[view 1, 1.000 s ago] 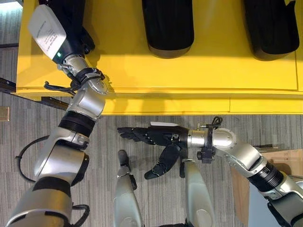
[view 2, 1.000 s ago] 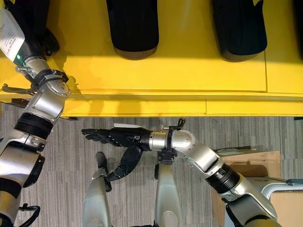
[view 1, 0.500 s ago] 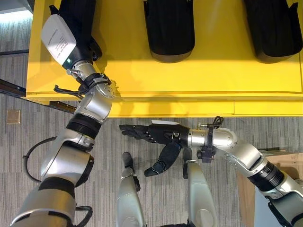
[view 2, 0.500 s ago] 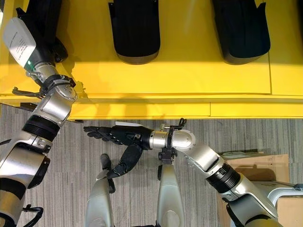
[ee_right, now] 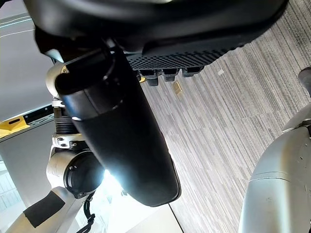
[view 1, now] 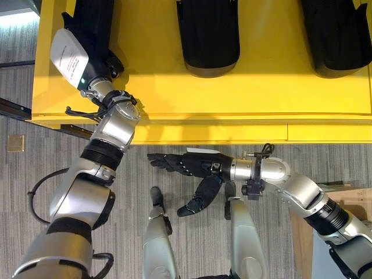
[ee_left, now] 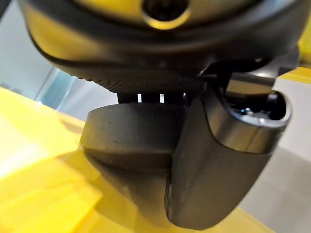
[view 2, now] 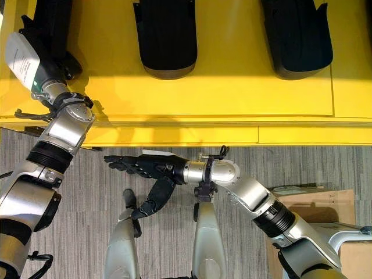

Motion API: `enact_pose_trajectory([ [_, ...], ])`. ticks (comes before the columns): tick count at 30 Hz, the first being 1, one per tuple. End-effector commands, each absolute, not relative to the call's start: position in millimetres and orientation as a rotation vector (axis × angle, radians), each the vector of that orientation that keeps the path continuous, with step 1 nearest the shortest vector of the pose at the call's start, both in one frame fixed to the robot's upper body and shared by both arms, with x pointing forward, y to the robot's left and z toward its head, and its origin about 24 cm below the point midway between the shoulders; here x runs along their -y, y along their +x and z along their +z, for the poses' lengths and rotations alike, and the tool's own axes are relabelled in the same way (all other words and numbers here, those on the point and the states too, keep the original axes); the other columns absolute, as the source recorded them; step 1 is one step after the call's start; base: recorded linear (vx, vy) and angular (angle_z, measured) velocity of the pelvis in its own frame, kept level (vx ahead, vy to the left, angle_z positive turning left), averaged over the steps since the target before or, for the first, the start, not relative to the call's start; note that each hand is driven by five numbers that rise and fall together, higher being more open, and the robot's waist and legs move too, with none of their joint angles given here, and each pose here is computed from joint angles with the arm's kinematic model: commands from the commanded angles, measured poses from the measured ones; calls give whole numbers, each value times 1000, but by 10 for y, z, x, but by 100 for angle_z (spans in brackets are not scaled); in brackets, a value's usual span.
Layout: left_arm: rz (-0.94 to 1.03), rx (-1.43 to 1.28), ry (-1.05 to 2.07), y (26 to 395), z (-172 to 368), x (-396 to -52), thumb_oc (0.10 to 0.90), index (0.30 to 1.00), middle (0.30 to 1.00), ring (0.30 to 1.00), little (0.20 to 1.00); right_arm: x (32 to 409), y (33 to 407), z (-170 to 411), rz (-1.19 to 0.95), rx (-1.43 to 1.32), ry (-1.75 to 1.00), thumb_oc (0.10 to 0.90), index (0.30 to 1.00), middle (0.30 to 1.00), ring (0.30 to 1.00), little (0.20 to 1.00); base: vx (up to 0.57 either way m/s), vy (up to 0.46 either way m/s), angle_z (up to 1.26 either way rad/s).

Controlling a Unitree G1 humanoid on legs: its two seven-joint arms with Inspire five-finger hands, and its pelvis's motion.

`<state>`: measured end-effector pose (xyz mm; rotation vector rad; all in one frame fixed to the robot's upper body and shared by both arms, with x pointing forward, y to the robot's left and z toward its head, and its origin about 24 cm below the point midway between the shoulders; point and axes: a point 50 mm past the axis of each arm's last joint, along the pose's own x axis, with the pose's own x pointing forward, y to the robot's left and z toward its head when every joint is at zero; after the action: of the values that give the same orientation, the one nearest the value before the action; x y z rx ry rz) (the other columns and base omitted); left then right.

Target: Move parts from the plastic box to the shelf.

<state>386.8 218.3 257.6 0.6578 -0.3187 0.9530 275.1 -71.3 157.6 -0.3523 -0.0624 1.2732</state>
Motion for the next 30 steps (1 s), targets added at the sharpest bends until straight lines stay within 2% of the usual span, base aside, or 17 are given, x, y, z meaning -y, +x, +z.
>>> enact_pose_trajectory([
  [1,994,364,578,3864,2817,-2246,400,300,300,300,300,492,2544,1932,1420,286,-215,900,1000,1000,1000,1000,0,0,0],
  [13,1018,374,531,3844,2860,-2329,400,300,300,300,300,488,2519,1895,1426,278,-218,900,1000,1000,1000,1000,0,0,0],
  [25,978,382,529,3866,2874,-2242,400,300,300,300,300,491,2508,1887,1423,281,-223,900,1000,1000,1000,1000,0,0,0],
  [26,980,385,530,3866,2878,-2237,494,432,432,432,432,488,2509,1886,1423,282,-223,900,1000,1000,1000,1000,0,0,0],
  [27,983,389,533,3864,2884,-2235,863,948,948,948,948,488,2510,1882,1423,282,-222,900,1000,1000,1000,1000,0,0,0],
  [28,977,388,531,3867,2892,-2239,900,1000,1000,1000,1000,484,2508,1883,1425,281,-222,900,1000,1000,1000,1000,0,0,0],
  [30,962,389,527,3873,2887,-2227,900,1000,1000,1000,1000,483,2505,1886,1426,283,-226,900,1000,1000,1000,1000,0,0,0],
])
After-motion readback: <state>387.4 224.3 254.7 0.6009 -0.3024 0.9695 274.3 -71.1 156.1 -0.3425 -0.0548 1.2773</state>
